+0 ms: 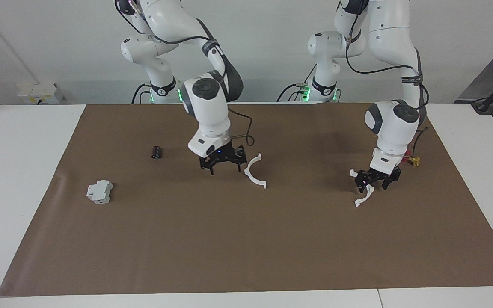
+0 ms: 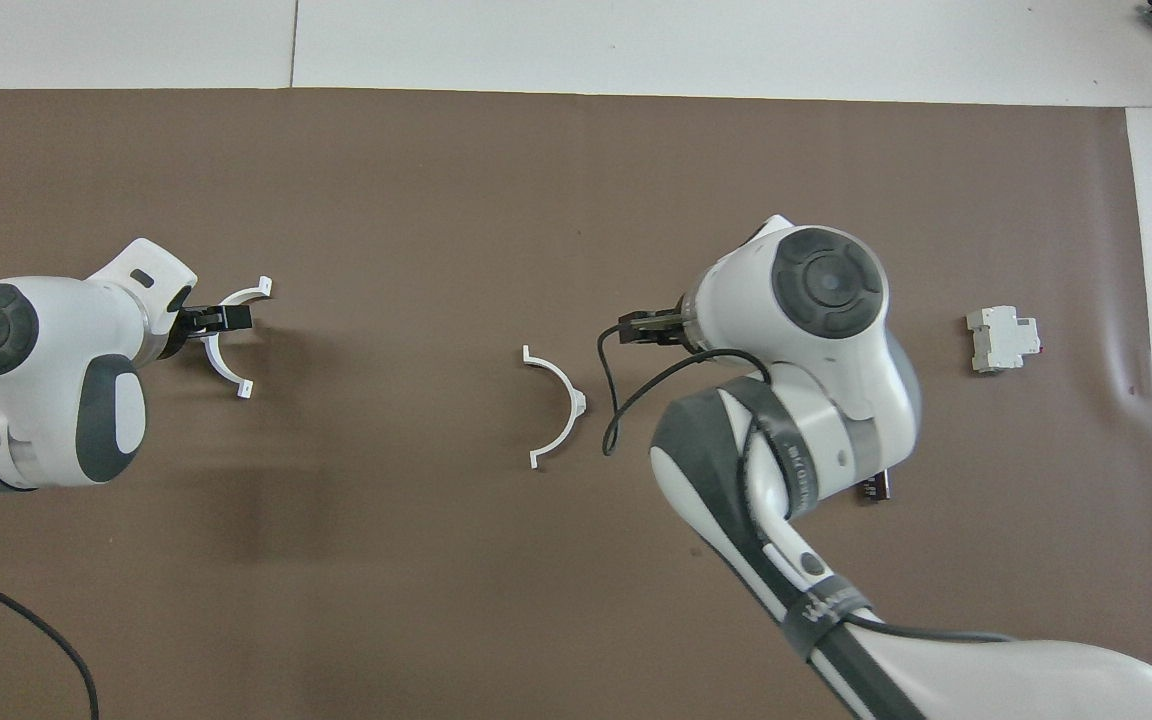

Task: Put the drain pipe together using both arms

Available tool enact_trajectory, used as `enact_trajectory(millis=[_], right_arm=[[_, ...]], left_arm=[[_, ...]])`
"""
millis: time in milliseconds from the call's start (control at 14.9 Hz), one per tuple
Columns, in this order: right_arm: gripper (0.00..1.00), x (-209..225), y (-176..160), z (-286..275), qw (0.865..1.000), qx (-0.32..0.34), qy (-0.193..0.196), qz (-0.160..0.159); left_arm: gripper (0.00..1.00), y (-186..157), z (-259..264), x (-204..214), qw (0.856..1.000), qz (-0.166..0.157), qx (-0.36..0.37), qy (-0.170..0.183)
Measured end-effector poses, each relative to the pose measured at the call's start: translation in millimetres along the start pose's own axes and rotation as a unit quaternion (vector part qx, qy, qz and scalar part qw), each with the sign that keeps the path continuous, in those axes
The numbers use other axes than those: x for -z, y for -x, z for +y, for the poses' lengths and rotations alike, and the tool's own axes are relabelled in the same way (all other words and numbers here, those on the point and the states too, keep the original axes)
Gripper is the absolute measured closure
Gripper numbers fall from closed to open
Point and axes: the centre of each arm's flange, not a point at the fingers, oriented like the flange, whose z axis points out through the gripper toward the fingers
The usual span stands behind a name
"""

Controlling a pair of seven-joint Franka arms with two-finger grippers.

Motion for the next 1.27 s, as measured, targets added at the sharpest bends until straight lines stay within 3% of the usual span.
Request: enact_trajectory(millis=[335, 536, 736, 803, 1004, 1071, 1272], right_arm=[[0.00, 80.2, -7.5, 154.2, 0.997, -0.072, 0.008, -0.028], [0.00, 103.2, 3.9, 225.4, 0.993, -0.107, 0.011, -0.052], [0.00, 129.5, 16.3, 279.6, 0.991, -0.119, 0.015, -0.054], [0.00, 142.5, 20.0, 289.9, 0.992, -0.110, 0.028, -0.056], [0.00, 195.0, 26.3, 293.0, 0.992, -0.092, 0.057, -0.066], [0.00, 211.6, 28.3, 289.7, 0.992, -0.089, 0.059, -0.071], [0.00, 239.3, 33.2, 274.2, 0.992, -0.049, 0.074, -0.086]], left_arm=[[0.03, -1.9, 6.9, 2.3, 1.000, -0.001, 0.007, 0.002], [0.26, -1.9, 7.1, 2.3, 1.000, -0.001, 0.007, 0.002], [0.30, -1.9, 7.3, 2.3, 1.000, -0.001, 0.006, 0.002], [0.38, -1.9, 7.4, 2.3, 1.000, -0.001, 0.005, 0.002], [0.75, -1.7, 7.8, 2.2, 1.000, -0.001, -0.013, 0.002], [0.80, -1.7, 8.0, 2.3, 1.000, -0.001, -0.021, 0.003], [0.80, -2.0, 10.8, 2.7, 0.999, -0.001, -0.037, 0.003]])
